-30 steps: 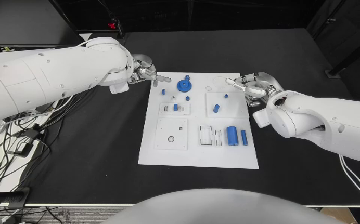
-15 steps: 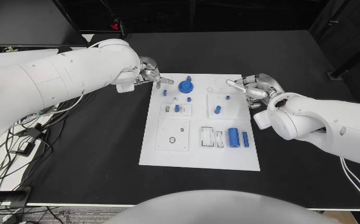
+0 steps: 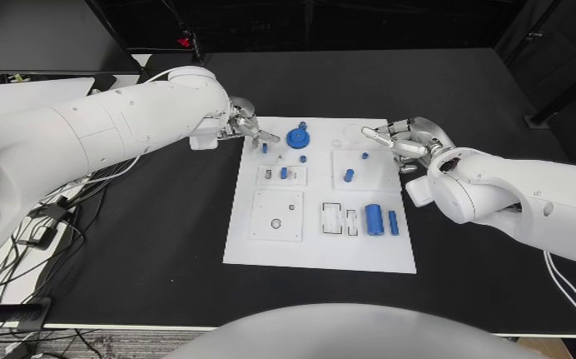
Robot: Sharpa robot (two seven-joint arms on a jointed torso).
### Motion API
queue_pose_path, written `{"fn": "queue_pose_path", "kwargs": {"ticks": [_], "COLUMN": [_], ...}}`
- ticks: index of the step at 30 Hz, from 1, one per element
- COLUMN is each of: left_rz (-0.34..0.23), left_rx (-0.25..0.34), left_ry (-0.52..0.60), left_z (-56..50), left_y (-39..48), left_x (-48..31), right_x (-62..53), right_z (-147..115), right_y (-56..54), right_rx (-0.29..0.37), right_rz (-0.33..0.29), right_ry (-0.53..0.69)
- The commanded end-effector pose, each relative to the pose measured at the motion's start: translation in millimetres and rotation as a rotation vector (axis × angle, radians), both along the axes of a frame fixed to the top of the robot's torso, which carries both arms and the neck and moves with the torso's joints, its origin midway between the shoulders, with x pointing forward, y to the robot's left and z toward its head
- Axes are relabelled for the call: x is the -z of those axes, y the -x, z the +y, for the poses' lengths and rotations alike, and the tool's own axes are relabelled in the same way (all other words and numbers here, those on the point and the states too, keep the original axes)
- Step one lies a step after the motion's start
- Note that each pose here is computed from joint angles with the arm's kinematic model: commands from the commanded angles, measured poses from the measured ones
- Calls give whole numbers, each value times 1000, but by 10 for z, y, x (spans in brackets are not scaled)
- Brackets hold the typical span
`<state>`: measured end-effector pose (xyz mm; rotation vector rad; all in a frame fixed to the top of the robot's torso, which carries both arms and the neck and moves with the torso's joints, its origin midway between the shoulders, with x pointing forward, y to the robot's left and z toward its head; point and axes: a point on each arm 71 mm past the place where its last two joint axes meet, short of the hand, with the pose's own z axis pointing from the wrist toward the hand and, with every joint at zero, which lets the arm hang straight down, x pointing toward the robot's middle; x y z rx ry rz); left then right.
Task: Assemble the parts on the task board
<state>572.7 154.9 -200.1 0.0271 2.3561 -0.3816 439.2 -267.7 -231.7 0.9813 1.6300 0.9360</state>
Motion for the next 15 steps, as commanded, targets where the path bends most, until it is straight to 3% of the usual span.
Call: {"fn": "queue_pose_path", "kwargs": {"ticks": [1,15], "left_rz": [14,39], "left_rx": [48,61], "left_ry": [-27,-21], "left_z": [-10,-50], "left_y": [2,-9], "left_x": [11,80], "right_x": [-8,-6], "right_z": [16,17], "right_y": [0,-2], "right_rx": [-9,-9], "right_rz": [-3,-1], "right_ry": [-5,-4]}}
